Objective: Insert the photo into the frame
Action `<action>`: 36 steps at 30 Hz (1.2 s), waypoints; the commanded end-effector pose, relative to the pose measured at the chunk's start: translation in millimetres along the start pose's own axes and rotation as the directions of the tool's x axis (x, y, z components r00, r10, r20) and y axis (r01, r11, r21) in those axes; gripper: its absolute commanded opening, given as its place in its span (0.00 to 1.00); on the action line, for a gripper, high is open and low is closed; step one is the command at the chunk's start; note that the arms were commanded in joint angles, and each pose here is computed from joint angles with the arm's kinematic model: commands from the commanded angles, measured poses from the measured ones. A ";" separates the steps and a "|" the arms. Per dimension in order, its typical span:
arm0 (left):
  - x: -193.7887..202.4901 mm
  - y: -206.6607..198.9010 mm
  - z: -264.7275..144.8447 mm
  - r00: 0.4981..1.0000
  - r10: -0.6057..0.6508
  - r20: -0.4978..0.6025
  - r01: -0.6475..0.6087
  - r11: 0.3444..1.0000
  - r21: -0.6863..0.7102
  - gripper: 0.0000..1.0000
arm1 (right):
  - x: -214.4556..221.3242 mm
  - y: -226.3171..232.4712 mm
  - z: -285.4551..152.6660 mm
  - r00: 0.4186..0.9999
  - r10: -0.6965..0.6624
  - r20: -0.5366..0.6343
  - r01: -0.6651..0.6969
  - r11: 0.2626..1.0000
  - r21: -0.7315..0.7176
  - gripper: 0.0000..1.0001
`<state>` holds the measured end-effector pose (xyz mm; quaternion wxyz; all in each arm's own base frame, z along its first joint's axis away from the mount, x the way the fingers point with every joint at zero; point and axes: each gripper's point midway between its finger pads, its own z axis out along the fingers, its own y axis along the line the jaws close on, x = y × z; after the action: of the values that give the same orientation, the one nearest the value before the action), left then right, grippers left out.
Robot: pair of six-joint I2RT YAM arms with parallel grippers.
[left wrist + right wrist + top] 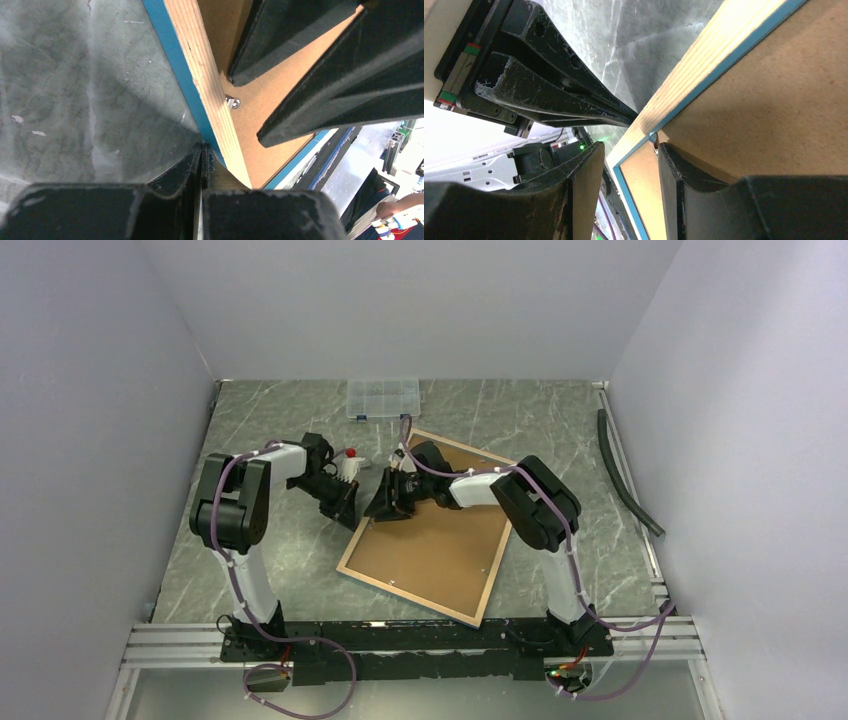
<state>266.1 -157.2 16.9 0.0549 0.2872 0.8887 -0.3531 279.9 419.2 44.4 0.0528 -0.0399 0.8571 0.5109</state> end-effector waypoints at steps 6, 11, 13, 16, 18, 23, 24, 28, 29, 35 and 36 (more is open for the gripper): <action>-13.9 -6.2 0.9 0.999 0.016 0.042 -0.018 0.999 0.046 0.07 | 14.5 2.9 13.4 0.999 -0.012 -0.040 0.011 0.999 -0.030 0.47; -13.4 -7.1 2.5 0.999 0.013 0.043 -0.016 0.998 0.054 0.07 | 17.0 6.7 14.8 1.000 -0.017 -0.024 0.017 0.999 -0.033 0.47; -13.1 -7.4 3.0 0.999 0.010 0.044 -0.013 0.998 0.057 0.06 | 17.8 8.1 17.0 0.999 -0.025 -0.024 0.024 0.999 -0.036 0.47; -12.2 -8.9 4.0 0.999 0.013 0.042 -0.015 0.998 0.062 0.06 | 18.7 7.8 19.6 0.999 -0.047 -0.024 0.046 0.999 -0.028 0.46; -11.7 -9.6 4.5 0.999 0.015 0.041 -0.018 0.998 0.063 0.06 | 21.6 6.8 20.8 0.998 -0.058 -0.027 0.057 0.998 -0.025 0.46; -12.5 -10.5 5.2 0.999 0.013 0.041 -0.015 0.997 0.072 0.05 | 25.2 4.5 20.8 0.998 -0.062 -0.012 0.062 0.998 -0.025 0.46; -13.3 -11.1 4.3 0.999 0.015 0.041 -0.018 0.997 0.072 0.05 | 25.7 3.3 20.7 0.998 -0.060 -0.011 0.059 0.998 -0.022 0.46; -18.0 -8.9 -15.9 0.998 0.016 0.054 -0.019 0.998 0.054 0.08 | 18.2 5.7 8.2 0.998 -0.065 0.023 0.066 0.998 -0.021 0.46; -20.3 -7.3 -24.1 0.998 0.016 0.065 -0.019 0.999 0.049 0.11 | 15.1 7.9 4.6 0.997 -0.070 0.033 0.071 0.997 -0.024 0.47; -19.3 -23.8 -54.0 0.994 0.014 0.106 -0.023 0.996 0.091 0.39 | 13.5 15.2 -4.4 0.993 -0.103 0.049 0.105 0.994 -0.043 0.50; -16.7 -26.2 -52.8 0.994 0.013 0.107 -0.023 0.995 0.098 0.42 | 14.9 16.0 -4.8 0.993 -0.106 0.050 0.108 0.993 -0.052 0.50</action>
<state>284.1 -139.0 45.3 0.0763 0.2634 0.8850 -0.3762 263.0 423.8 46.4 0.0707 -0.0589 0.8470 0.5235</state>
